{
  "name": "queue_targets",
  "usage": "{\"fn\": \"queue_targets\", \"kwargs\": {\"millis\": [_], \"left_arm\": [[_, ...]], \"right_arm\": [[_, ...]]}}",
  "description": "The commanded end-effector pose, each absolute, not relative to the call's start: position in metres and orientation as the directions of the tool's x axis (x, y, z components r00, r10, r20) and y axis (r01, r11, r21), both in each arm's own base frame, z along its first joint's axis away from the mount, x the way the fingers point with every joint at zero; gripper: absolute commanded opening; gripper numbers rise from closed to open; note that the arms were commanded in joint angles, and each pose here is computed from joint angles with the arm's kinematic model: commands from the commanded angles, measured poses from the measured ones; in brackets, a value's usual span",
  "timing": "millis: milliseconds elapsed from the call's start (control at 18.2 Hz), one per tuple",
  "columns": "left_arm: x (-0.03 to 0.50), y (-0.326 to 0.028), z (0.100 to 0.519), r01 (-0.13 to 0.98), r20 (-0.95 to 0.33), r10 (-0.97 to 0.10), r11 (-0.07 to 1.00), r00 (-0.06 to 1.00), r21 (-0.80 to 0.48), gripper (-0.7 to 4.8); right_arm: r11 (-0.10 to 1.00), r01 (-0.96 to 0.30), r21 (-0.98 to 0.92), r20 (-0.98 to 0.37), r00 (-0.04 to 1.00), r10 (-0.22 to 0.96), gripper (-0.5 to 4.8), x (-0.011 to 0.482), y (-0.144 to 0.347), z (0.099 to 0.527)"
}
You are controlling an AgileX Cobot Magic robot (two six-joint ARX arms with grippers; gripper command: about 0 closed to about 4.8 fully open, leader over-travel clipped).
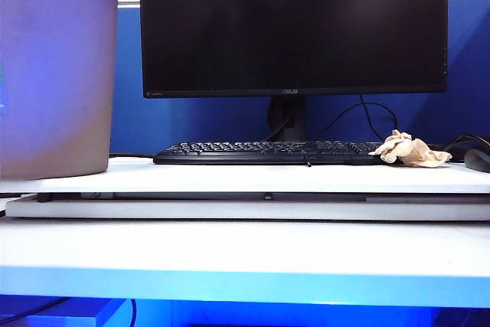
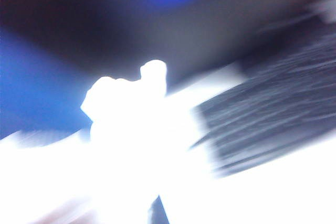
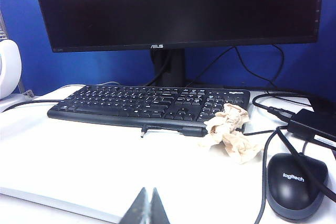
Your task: Pick up all paper balls from the table and place them in the pink trash can.
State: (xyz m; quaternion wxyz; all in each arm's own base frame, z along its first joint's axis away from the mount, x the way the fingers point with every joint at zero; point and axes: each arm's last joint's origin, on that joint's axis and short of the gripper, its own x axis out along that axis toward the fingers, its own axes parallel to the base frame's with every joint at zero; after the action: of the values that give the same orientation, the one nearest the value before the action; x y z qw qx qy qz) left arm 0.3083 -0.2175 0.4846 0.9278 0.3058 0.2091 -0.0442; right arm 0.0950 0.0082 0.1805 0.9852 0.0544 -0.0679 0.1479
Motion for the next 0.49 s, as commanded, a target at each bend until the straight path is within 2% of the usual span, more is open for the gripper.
{"fn": "queue_targets", "kwargs": {"millis": [55,165,385,494], "left_arm": [[0.292,-0.161,0.496,0.073,-0.456,0.287,0.777,0.843,0.625,-0.06],[0.282,-0.137,0.504,0.013,-0.468,0.337,0.8,0.817,0.599,-0.06],[0.266,-0.122,0.518,-0.012,-0.442,0.335,0.807,0.832,0.591,0.05],[0.267,-0.12,0.518,-0.018,-0.442,0.343,0.806,0.829,0.591,1.38]], "right_arm": [[0.95,-0.301,0.084,0.162,0.945,0.285,-0.04,0.095,0.008,0.181],[0.95,-0.301,0.084,0.161,0.945,0.285,-0.04,0.095,0.008,0.181],[0.955,-0.283,0.086,0.166,0.949,0.267,-0.04,0.095,0.008,0.181],[0.956,-0.282,0.086,0.169,0.949,0.265,-0.04,0.095,0.008,0.182]]}}
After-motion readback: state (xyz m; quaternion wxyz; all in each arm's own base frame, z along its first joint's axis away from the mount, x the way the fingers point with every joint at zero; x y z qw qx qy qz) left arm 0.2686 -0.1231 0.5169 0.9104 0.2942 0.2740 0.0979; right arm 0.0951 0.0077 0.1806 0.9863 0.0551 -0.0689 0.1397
